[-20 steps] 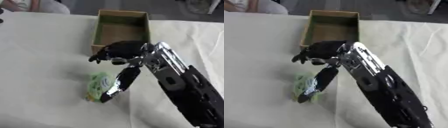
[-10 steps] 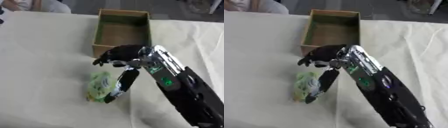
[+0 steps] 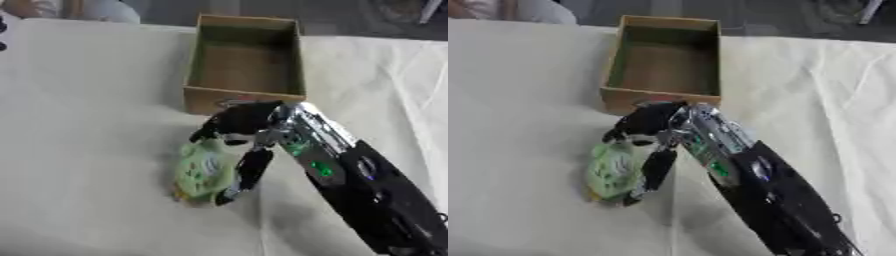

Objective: Pick up objects on the table and place them in the box.

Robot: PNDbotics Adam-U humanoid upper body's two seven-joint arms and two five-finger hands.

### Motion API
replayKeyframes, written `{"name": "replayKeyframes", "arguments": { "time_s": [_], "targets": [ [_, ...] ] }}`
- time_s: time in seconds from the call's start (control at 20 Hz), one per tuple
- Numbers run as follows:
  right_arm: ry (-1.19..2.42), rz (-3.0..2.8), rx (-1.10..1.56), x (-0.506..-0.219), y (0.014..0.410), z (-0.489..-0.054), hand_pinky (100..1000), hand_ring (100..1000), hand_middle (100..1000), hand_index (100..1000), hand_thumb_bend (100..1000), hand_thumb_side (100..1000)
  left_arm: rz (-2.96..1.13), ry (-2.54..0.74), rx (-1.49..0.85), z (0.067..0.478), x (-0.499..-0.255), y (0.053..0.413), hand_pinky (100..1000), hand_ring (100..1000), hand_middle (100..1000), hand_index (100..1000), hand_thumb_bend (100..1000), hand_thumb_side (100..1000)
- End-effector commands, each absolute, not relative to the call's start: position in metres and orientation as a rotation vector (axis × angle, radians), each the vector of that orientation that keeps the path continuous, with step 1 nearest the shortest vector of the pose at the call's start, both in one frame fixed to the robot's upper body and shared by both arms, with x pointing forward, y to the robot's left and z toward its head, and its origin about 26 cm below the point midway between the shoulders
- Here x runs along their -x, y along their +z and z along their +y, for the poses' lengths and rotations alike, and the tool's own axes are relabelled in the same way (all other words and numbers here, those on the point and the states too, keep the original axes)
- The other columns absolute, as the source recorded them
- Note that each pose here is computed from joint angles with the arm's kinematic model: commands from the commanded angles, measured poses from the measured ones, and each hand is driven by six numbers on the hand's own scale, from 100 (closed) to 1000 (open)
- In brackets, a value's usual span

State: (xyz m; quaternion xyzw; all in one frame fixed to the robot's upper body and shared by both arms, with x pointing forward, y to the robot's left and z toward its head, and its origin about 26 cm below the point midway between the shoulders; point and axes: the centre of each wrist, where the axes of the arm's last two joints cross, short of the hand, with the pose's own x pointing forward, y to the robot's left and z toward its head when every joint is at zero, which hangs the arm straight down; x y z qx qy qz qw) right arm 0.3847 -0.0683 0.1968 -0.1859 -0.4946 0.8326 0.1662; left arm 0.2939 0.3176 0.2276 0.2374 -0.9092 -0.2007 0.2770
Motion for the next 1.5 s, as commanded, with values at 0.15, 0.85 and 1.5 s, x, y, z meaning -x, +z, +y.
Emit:
{"name": "replayKeyframes", "arguments": {
  "time_s": [0.15,0.85,1.5],
  "targets": [
    [2.437,-1.368,0.553,-0.384,0.204,-0.067,884,916,749,996,558,641,-2.461,-0.546,-0.649,0.319,-0.292,0.235,589,679,632,888,100,1000],
    [2.337,-1.483,0.621,-0.389,0.194,-0.066,854,869,582,775,451,569,-2.452,-0.548,-0.641,0.318,-0.292,0.234,583,677,615,882,100,1000],
    [2.19,-1.666,0.686,-0.385,0.212,-0.07,823,822,485,570,100,447,-2.455,-0.527,-0.647,0.32,-0.291,0.234,582,677,613,880,100,1000]
  ]
}}
